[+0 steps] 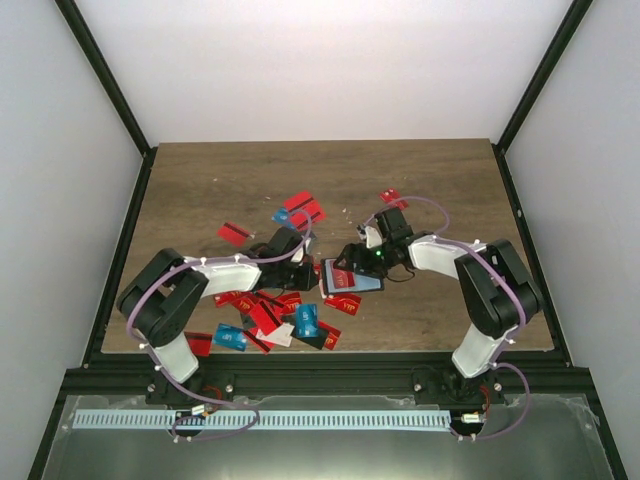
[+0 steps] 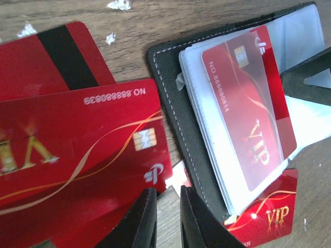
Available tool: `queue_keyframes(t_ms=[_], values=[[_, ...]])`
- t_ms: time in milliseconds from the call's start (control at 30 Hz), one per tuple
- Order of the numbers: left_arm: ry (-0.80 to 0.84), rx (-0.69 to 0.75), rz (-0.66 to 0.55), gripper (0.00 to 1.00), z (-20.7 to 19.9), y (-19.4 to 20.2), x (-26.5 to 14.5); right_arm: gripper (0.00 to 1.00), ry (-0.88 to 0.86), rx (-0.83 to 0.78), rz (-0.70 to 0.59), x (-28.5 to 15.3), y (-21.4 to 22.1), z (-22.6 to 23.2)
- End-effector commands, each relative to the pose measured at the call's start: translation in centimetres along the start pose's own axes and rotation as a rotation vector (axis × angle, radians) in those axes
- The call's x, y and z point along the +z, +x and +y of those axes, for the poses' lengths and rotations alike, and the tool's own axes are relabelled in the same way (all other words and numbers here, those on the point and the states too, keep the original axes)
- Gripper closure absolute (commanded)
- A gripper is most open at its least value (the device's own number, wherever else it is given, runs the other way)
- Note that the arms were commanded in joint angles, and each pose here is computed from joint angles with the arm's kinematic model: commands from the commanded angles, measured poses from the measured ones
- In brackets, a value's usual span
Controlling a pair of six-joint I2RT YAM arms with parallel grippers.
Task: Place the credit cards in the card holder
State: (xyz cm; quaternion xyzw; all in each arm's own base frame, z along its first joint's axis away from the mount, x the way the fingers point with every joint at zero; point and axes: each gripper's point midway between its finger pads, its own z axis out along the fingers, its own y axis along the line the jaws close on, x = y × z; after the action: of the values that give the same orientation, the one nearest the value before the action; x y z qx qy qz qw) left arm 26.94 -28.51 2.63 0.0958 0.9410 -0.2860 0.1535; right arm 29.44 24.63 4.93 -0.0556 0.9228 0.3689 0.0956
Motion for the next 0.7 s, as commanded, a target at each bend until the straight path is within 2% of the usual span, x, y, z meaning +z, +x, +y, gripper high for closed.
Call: queue_keyframes(t_ms=[0, 467, 667], values=[[0.039, 0.021, 0.001, 0.84, -0.8, -0.6, 0.9, 0.18, -0.001, -0.024, 0.014, 1.1, -0.2, 1.0], [0.075, 0.019, 0.031, 0.84, -1.0, -0.1, 2.0, 0.19, -0.043, -0.037, 0.044, 2.2, 0.5, 3.4], [0.065, 0.025, 0.023, 0.85, -1.1, -0.2, 1.3, 0.19, 0.010, -0.047, 0.022, 1.6, 0.1, 3.0]])
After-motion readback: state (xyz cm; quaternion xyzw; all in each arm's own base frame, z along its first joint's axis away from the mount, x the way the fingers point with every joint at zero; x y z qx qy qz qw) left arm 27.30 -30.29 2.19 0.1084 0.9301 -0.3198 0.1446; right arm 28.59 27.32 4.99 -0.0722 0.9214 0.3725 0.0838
